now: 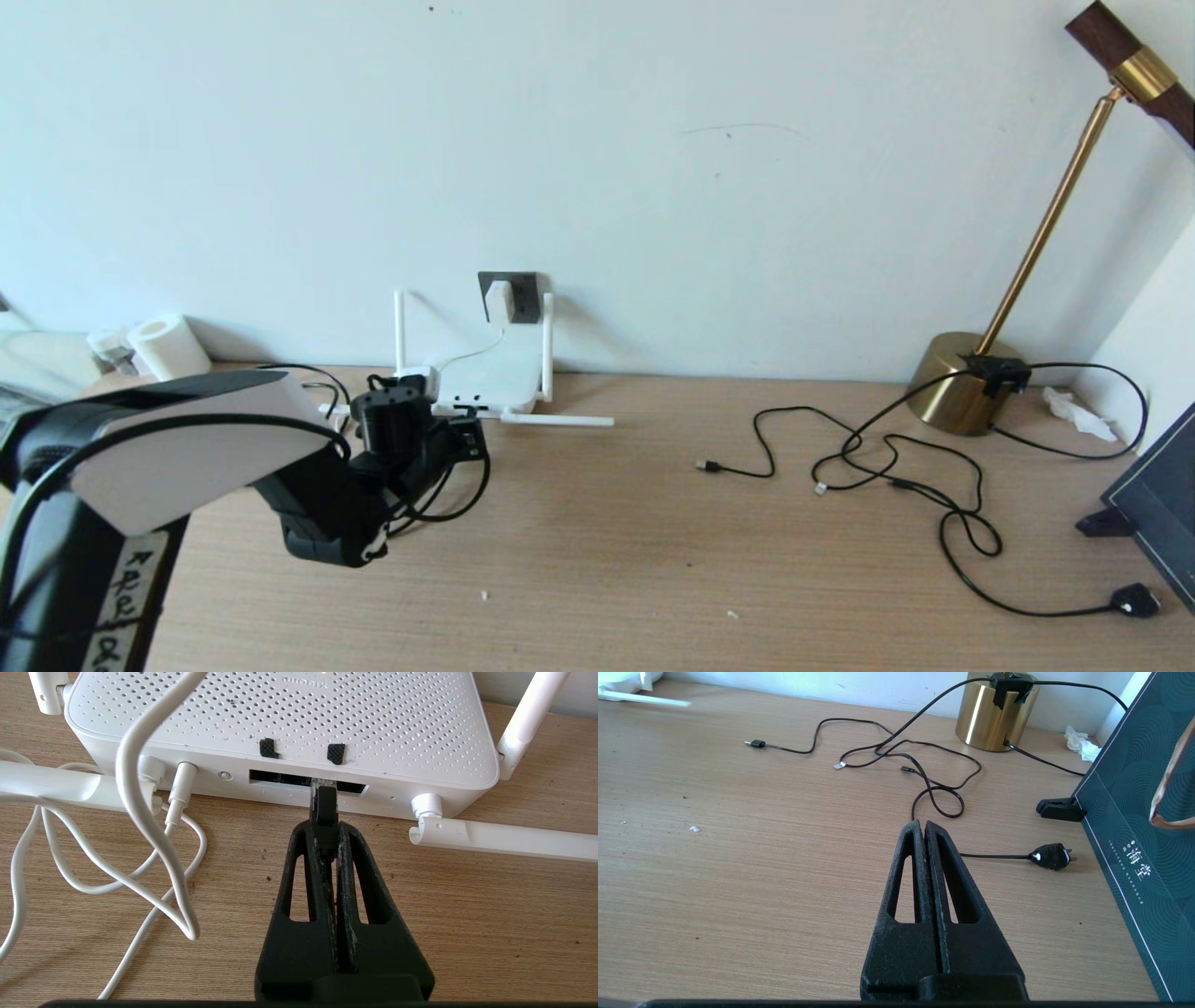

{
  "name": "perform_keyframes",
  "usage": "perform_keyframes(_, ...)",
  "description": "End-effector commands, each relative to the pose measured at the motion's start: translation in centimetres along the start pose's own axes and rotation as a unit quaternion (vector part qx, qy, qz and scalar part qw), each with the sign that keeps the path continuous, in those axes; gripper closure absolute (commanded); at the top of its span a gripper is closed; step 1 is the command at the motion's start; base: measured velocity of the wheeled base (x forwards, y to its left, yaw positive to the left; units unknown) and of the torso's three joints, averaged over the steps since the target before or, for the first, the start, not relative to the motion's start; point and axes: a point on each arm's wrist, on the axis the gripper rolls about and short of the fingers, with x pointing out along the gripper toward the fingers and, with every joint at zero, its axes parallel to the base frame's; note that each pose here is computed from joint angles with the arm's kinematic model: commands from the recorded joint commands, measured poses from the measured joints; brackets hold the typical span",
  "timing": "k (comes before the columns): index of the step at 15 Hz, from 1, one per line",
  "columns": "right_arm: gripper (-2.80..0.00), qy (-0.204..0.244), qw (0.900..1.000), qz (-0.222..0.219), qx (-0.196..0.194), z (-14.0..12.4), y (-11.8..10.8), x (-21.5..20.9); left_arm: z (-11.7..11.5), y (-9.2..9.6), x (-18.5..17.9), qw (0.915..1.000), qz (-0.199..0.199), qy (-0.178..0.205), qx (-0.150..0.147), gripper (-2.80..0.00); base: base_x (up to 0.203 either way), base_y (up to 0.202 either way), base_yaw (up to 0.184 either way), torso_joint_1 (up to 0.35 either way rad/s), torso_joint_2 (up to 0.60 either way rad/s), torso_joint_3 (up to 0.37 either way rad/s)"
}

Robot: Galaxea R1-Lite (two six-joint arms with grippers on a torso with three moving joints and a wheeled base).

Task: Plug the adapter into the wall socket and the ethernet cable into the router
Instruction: Align cable and router interface

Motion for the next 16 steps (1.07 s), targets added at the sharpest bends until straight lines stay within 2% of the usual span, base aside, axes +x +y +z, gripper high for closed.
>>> perform_keyframes(1,0.00,0.000,1.000,0.001,-0.001,-0.02,0.00,0.00,-0.07,-0.01,0.10,1.0000,0.000,-0.002,-0.001,0.00,0.000,0.000,0.000,0.000,0.00,0.000)
perform_keyframes(16,0.00,-0.001,1.000,0.001,-0.001,0.02,0.00,-0.01,-0.09,-0.20,0.05,1.0000,-0.002,-0.001,0.000,0.00,0.000,0.000,0.000,0.000,0.00,0.000)
